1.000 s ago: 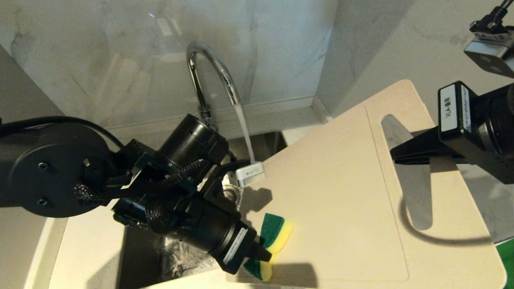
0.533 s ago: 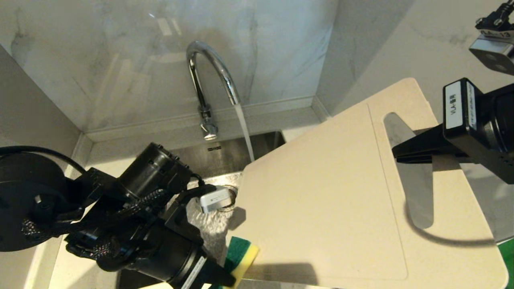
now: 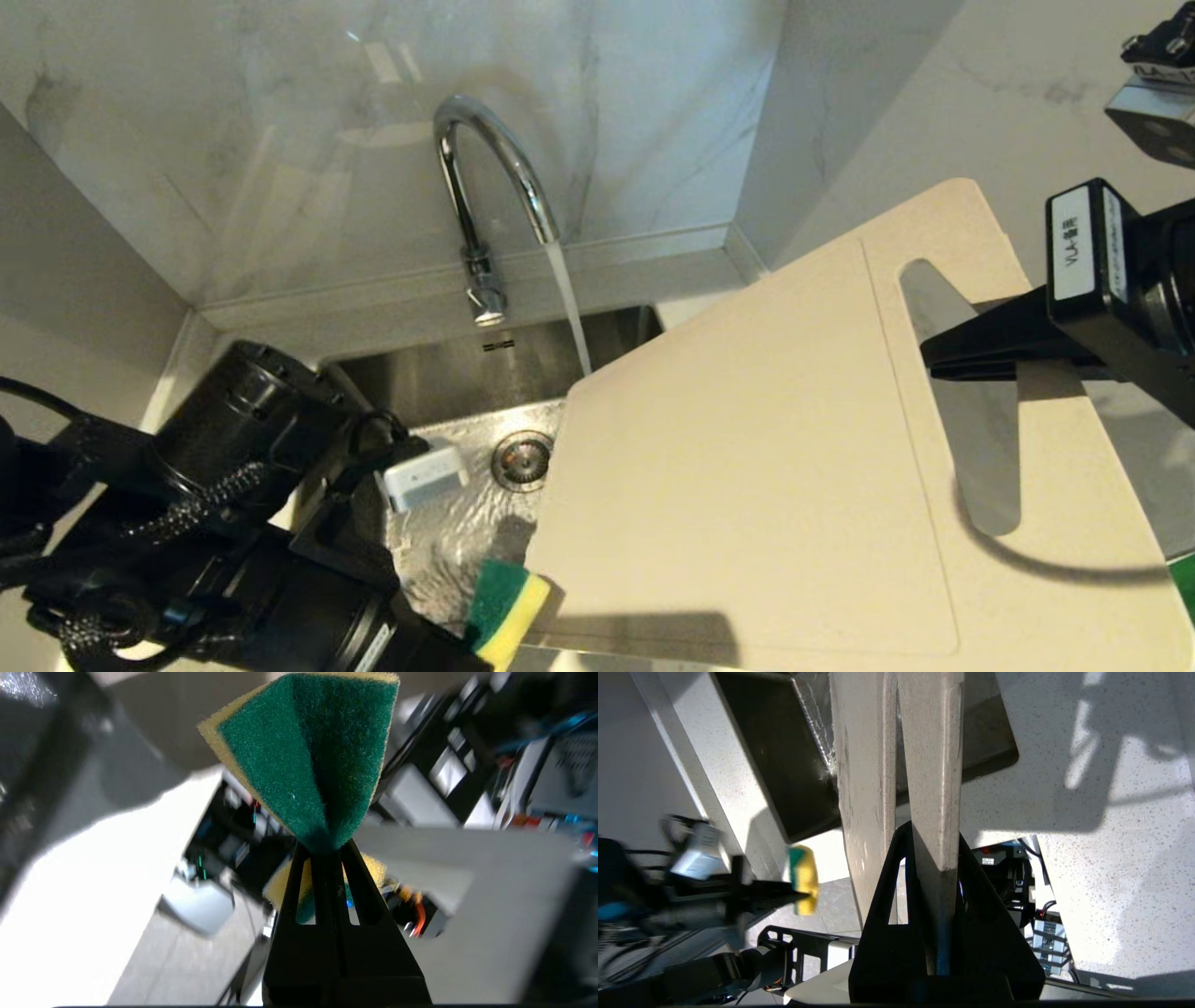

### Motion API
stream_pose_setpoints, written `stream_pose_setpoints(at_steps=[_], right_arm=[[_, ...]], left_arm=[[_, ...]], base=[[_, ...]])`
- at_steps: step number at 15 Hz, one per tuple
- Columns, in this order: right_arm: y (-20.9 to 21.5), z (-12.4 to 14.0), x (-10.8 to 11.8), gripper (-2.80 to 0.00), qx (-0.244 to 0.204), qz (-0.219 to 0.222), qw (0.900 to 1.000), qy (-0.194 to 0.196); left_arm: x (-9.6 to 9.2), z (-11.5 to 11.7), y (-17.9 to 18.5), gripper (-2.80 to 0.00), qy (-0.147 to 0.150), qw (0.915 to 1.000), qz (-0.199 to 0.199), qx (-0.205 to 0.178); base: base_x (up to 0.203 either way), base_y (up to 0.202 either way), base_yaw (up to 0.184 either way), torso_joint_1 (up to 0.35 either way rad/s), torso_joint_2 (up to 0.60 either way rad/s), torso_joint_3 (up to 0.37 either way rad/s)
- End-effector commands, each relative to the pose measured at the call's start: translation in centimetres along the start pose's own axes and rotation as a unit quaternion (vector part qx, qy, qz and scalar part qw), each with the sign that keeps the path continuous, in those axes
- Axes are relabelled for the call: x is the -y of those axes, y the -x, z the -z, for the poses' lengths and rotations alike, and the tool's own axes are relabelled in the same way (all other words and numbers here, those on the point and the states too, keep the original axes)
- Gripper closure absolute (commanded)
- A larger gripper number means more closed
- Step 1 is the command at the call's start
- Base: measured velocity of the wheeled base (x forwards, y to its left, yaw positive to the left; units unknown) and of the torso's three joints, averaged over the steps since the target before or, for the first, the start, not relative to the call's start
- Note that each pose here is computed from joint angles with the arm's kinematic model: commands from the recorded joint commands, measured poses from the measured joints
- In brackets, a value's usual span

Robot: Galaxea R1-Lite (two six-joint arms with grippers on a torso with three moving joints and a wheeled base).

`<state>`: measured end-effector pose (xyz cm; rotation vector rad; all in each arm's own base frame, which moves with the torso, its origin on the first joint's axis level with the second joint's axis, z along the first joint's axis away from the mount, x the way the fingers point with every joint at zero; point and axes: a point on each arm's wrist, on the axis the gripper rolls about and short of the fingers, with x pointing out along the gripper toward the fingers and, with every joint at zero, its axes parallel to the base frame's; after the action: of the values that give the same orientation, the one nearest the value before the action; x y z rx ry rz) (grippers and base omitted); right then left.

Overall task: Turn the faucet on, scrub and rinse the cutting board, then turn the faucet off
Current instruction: Scrub the cutting board underwater

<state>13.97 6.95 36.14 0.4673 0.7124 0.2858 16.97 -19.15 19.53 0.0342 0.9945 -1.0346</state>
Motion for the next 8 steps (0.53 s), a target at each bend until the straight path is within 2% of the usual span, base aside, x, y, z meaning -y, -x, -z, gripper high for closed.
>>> stream_pose_setpoints(at_steps=[1, 4, 8], right_arm=[[0.4, 0.2, 0.1, 0.00, 0.000, -0.001, 1.000, -0.001], [0.5, 0.3, 0.2, 0.00, -0.002, -0.001, 1.000, -0.002], [0.5, 0.7, 0.4, 0.00, -0.005, 0.001, 1.000, -0.004]], left_arm=[[1.6, -2.8, 2.4, 0.00, -0.026, 0.9977, 0.014, 0.062], [2.9, -7.2, 3.5, 0.00, -0.047, 0.9930, 0.022, 0.107], [2.4, -11.7, 0.2, 0.00, -0.065, 0.9910, 0.021, 0.115]], base=[[0.000, 0.000, 0.000, 0.000, 0.00, 0.000], [0.000, 0.000, 0.000, 0.000, 0.00, 0.000], [0.000, 0.000, 0.000, 0.000, 0.00, 0.000]])
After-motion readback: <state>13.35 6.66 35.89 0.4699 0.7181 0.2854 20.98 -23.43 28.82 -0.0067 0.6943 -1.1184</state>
